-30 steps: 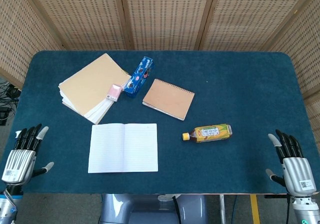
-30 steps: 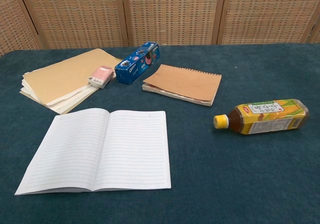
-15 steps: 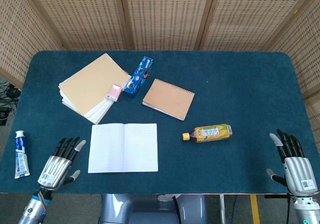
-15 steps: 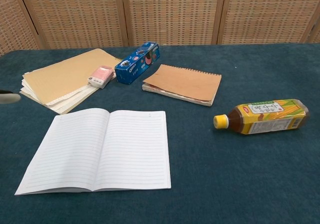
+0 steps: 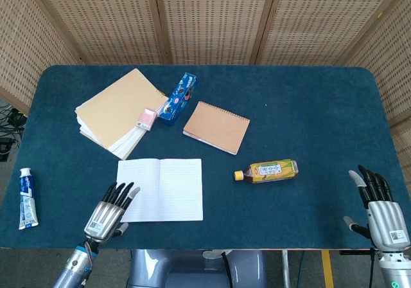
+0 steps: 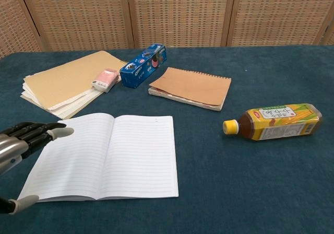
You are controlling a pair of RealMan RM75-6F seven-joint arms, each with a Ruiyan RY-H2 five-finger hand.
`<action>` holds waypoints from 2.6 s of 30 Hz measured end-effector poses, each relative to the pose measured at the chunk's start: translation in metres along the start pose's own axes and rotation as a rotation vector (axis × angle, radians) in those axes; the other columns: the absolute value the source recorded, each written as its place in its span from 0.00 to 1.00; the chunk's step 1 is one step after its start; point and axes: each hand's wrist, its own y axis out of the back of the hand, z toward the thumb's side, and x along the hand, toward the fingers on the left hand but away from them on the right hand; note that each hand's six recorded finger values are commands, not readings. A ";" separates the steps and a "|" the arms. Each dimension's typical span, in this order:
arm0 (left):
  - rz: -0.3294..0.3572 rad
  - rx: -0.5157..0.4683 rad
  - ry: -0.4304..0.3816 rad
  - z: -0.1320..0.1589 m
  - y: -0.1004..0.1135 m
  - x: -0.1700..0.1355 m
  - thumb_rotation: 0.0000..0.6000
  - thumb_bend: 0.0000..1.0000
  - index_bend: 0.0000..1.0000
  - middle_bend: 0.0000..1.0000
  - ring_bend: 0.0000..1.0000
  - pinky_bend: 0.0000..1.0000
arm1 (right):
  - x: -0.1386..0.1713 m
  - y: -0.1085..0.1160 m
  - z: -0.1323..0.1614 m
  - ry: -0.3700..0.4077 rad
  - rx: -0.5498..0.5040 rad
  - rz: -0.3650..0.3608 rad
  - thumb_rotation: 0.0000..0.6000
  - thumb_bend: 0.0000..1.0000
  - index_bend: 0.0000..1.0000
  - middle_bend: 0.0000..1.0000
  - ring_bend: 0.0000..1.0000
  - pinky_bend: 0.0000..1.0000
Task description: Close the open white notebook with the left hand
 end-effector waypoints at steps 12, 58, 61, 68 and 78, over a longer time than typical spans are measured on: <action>-0.029 0.020 0.002 0.009 -0.012 0.011 1.00 0.28 0.00 0.00 0.00 0.00 | -0.001 0.002 -0.002 -0.005 -0.006 -0.006 1.00 0.10 0.00 0.00 0.00 0.00; 0.062 0.115 0.009 0.005 -0.010 0.020 1.00 0.61 0.00 0.00 0.00 0.00 | -0.001 0.000 -0.001 -0.005 -0.008 -0.002 1.00 0.10 0.00 0.00 0.00 0.00; 0.094 0.129 -0.003 0.007 -0.004 0.021 1.00 0.58 0.00 0.00 0.00 0.00 | -0.001 0.000 -0.001 -0.007 -0.011 -0.004 1.00 0.10 0.00 0.00 0.00 0.00; 0.228 0.168 -0.046 0.012 0.018 0.023 1.00 0.44 0.00 0.00 0.00 0.00 | -0.001 0.002 -0.002 -0.011 -0.014 -0.008 1.00 0.10 0.00 0.00 0.00 0.00; 0.296 0.179 -0.072 0.017 0.038 0.032 1.00 0.44 0.00 0.00 0.00 0.00 | -0.001 0.002 -0.003 -0.014 -0.016 -0.010 1.00 0.10 0.00 0.00 0.00 0.00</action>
